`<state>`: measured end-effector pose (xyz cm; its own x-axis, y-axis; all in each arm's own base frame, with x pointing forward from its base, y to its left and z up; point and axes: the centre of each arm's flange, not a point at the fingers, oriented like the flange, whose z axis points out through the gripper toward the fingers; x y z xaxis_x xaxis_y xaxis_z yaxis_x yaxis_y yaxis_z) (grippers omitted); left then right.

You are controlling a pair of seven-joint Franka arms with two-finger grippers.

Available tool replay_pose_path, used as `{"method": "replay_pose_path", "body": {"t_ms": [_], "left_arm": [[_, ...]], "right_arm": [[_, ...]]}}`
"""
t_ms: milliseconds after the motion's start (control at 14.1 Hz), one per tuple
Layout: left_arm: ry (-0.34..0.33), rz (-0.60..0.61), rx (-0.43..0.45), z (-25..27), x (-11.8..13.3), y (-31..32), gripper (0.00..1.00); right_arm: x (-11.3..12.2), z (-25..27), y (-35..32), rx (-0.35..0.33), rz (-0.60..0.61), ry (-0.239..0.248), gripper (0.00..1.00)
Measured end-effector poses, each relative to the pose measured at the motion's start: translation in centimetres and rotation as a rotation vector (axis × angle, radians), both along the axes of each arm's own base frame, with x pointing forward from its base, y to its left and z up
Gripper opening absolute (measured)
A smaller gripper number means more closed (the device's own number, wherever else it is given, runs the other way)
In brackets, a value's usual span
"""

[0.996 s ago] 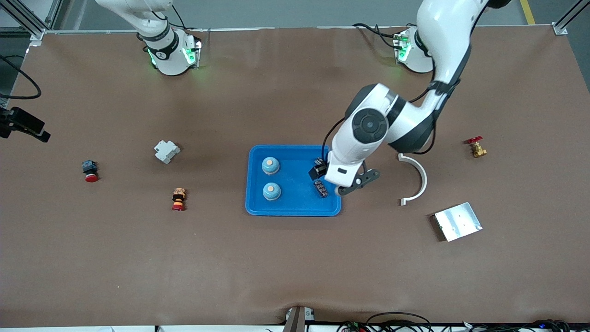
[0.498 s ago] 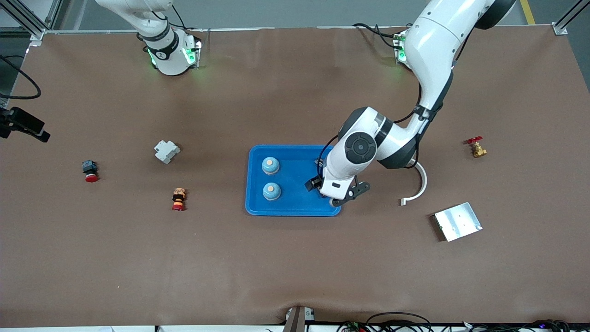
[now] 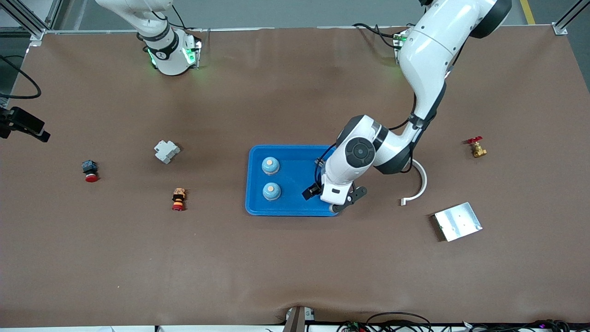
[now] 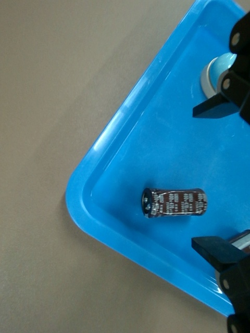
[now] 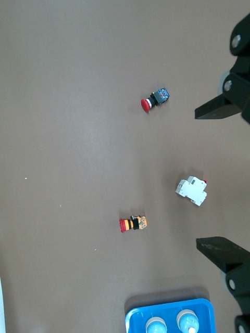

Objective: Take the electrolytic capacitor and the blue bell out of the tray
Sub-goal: 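Lower the left gripper and grasp one black capacitor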

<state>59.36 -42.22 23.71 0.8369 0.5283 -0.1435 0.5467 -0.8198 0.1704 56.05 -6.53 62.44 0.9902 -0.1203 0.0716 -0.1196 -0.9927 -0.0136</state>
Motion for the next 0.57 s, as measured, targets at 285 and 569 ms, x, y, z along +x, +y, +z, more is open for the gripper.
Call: {"method": "replay_pose_path", "body": {"t_ms": [285,569], "left_arm": [[0.011,0.003,0.018,-2.7,0.0,0.0,1.0],[0.01,0.027,0.013,-4.1,-0.4,-0.6,1.0]], "right_arm": [[0.1,-0.6,0.7,0.005,-0.026,0.013,1.0],[0.5,-2.2,5.3,0.016,-0.111,0.041,1.0]]}}
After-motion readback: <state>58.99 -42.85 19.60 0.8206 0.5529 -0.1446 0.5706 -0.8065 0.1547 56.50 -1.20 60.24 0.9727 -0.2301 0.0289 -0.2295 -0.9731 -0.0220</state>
